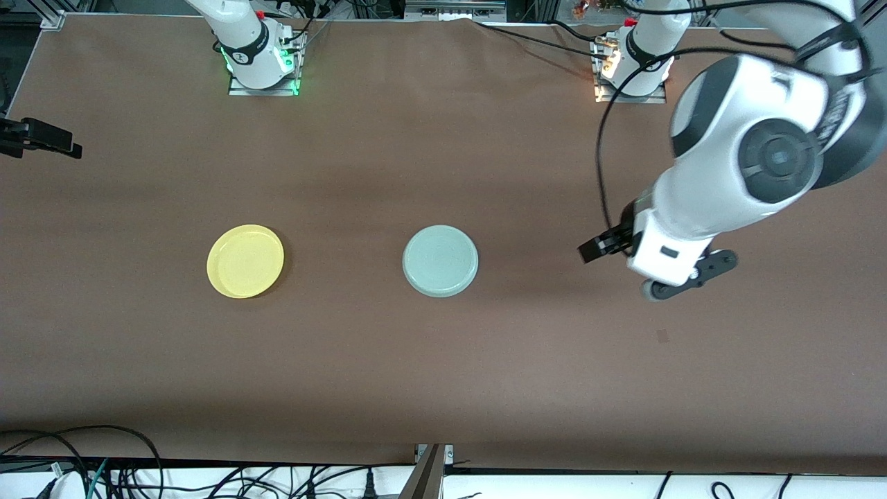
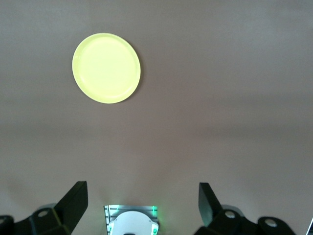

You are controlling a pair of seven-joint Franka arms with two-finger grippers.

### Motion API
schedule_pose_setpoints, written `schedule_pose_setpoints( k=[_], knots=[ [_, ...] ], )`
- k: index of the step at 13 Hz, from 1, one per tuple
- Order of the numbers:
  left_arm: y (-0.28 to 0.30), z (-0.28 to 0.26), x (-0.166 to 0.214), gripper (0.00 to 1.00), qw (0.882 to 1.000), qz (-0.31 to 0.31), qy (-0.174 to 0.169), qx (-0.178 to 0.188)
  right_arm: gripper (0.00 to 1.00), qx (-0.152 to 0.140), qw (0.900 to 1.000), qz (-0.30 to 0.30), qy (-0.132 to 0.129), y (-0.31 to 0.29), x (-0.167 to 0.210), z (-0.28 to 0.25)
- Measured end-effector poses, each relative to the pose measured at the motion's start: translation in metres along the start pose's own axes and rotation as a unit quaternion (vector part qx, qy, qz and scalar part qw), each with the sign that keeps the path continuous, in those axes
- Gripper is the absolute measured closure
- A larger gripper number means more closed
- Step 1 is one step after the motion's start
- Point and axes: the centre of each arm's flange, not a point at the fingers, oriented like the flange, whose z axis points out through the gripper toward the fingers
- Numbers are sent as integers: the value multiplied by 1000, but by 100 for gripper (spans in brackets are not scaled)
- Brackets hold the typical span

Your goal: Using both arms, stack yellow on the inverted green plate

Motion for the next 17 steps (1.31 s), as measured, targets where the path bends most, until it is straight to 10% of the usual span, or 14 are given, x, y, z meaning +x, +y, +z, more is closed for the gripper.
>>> schedule_pose_setpoints(
  k=[5, 11, 17],
  knots=[
    [-88, -71, -14, 0, 993, 109, 3, 35, 0, -1, 999, -13, -53, -15, 31, 48],
    [-158, -107, -60, 0, 988, 149, 17, 40, 0, -13, 999, -3, -32, 2, 102, 146],
    [-220, -57, -17, 0, 981, 188, 43, 21, 0, -15, 999, -10, -36, -3, 129, 207]
  ],
)
